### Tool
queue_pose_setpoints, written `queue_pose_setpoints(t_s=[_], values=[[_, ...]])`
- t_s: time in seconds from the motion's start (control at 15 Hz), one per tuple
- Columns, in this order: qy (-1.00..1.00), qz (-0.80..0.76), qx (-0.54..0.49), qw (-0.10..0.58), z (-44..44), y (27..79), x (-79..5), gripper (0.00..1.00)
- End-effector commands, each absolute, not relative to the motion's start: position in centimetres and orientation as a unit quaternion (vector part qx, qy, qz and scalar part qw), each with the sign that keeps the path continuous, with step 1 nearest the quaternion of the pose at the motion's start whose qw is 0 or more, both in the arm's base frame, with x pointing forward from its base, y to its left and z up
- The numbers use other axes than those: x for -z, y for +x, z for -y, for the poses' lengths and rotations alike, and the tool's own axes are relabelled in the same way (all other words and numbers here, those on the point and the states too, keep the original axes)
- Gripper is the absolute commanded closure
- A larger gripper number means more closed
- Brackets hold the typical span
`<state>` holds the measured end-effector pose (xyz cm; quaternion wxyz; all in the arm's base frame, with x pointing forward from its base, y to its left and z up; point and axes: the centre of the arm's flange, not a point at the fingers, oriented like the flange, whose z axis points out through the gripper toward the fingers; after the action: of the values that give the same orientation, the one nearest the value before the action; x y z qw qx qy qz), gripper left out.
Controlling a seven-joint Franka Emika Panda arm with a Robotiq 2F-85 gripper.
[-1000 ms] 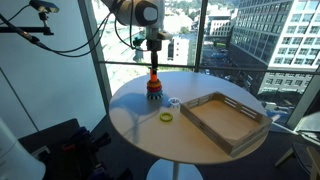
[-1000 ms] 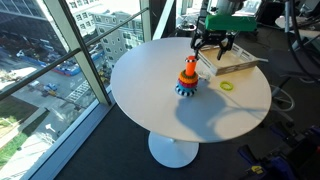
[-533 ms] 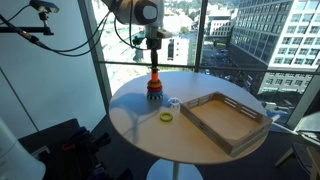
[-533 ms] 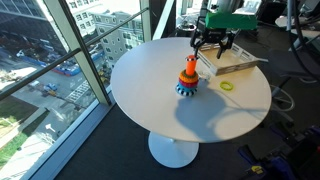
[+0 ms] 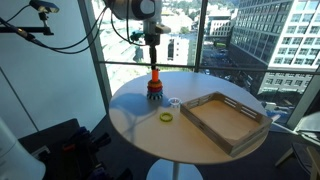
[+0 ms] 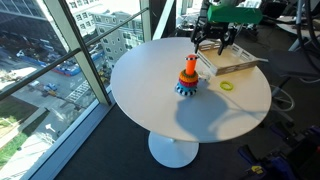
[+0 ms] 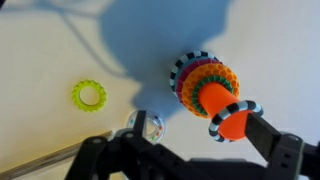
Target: Put the black and white circular object on the orange object
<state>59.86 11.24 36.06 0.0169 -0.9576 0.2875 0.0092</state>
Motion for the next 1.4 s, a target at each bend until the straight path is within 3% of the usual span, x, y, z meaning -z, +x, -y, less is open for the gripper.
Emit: queue_pose_setpoints(t_s=[0.0,1.33], values=[[-0.956,-0.292,-0.020,0.014,-11.0,58.9,-36.2,0.00],[-0.958,-0.287,-0.021,0.013,-10.4,58.2,-34.9,0.00]])
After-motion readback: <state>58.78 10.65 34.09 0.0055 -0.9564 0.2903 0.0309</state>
